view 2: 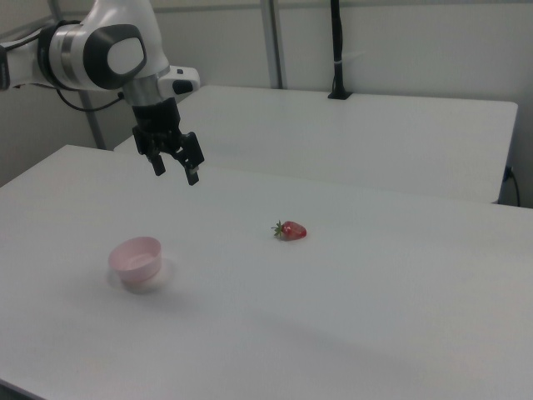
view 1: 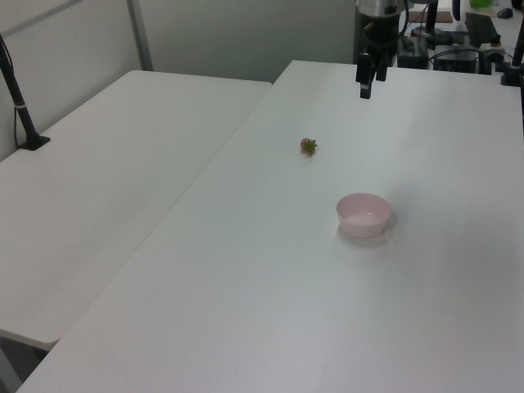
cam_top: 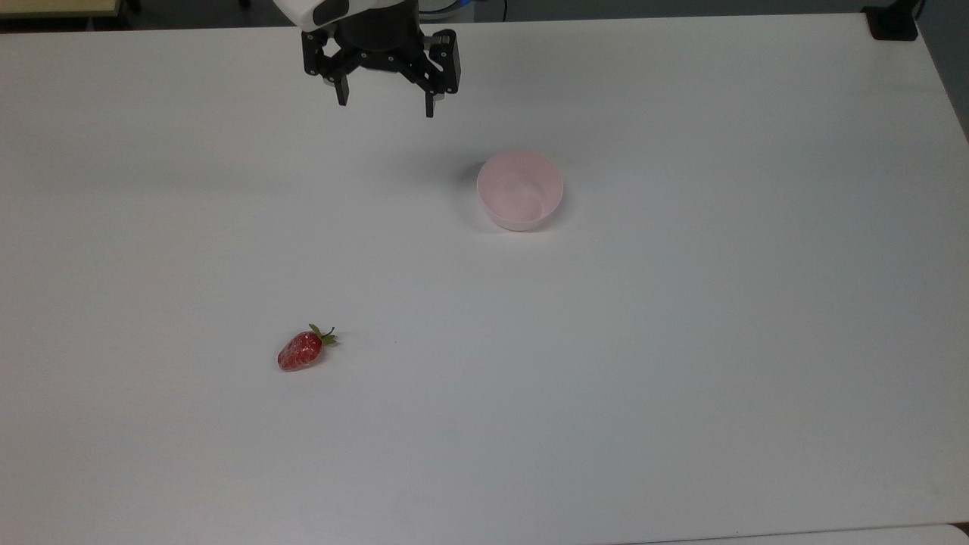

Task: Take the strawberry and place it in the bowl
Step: 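Move the open gripper over the red strawberry and lower it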

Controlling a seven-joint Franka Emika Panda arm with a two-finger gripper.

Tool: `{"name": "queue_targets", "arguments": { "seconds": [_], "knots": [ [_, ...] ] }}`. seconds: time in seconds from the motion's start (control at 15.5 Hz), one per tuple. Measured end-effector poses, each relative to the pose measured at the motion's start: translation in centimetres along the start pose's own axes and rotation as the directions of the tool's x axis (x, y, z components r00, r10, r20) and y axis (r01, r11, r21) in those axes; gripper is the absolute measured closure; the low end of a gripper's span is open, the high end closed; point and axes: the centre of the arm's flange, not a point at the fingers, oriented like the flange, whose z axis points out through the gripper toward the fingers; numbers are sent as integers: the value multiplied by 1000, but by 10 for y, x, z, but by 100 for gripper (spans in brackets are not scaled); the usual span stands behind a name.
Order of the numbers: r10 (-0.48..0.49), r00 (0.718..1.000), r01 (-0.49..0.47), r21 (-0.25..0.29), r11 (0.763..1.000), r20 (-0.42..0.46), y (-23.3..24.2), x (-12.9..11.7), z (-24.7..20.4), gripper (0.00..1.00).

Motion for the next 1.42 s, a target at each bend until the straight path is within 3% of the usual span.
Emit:
{"name": "queue_targets", "arguments": {
  "seconds": [0.45,0.9,1.1,1.29,1.42],
  "knots": [
    [12,1000,-12,0,1000,2,15,3,2,0],
    [1,1000,-1,33,999,3,13,4,0,0],
    [6,1000,-5,32,999,-24,10,16,15,0],
    [135,987,-133,33,991,-82,15,49,51,3],
    [241,961,-237,46,970,-133,26,71,74,7]
  ]
}}
